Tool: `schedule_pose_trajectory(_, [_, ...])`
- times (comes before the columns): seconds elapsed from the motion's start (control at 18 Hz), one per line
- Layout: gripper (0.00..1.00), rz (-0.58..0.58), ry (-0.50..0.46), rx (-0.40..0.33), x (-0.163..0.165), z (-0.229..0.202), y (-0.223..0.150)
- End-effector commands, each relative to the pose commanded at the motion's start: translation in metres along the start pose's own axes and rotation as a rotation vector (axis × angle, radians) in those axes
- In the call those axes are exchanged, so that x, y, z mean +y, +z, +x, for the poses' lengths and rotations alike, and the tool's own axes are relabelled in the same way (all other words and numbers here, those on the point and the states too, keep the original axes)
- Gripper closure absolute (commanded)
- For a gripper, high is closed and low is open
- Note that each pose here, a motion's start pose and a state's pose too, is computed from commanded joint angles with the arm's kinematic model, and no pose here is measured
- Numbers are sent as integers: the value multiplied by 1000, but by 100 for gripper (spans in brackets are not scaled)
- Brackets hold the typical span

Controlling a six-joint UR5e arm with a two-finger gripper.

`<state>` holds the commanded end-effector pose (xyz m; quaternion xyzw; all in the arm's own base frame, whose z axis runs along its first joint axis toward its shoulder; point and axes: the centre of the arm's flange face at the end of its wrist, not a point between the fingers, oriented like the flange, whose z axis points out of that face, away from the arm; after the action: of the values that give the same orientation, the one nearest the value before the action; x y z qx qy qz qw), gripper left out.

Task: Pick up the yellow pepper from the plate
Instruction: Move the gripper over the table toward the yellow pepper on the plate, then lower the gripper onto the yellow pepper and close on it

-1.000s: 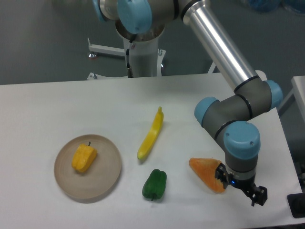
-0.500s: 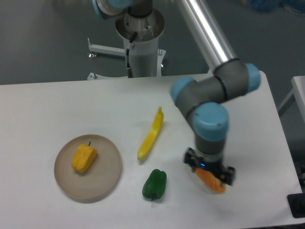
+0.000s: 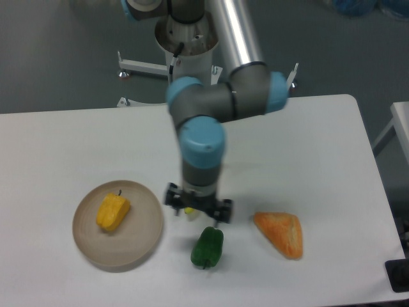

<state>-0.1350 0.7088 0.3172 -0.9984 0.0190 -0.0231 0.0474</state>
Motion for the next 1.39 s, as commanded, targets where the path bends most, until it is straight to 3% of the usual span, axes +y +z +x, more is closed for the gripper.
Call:
schedule_pose_trajectory(0.61, [0, -43, 121, 20, -3, 102, 29])
schedule_pose_trajectory(1.39, [3, -47, 152, -5, 4, 117, 53])
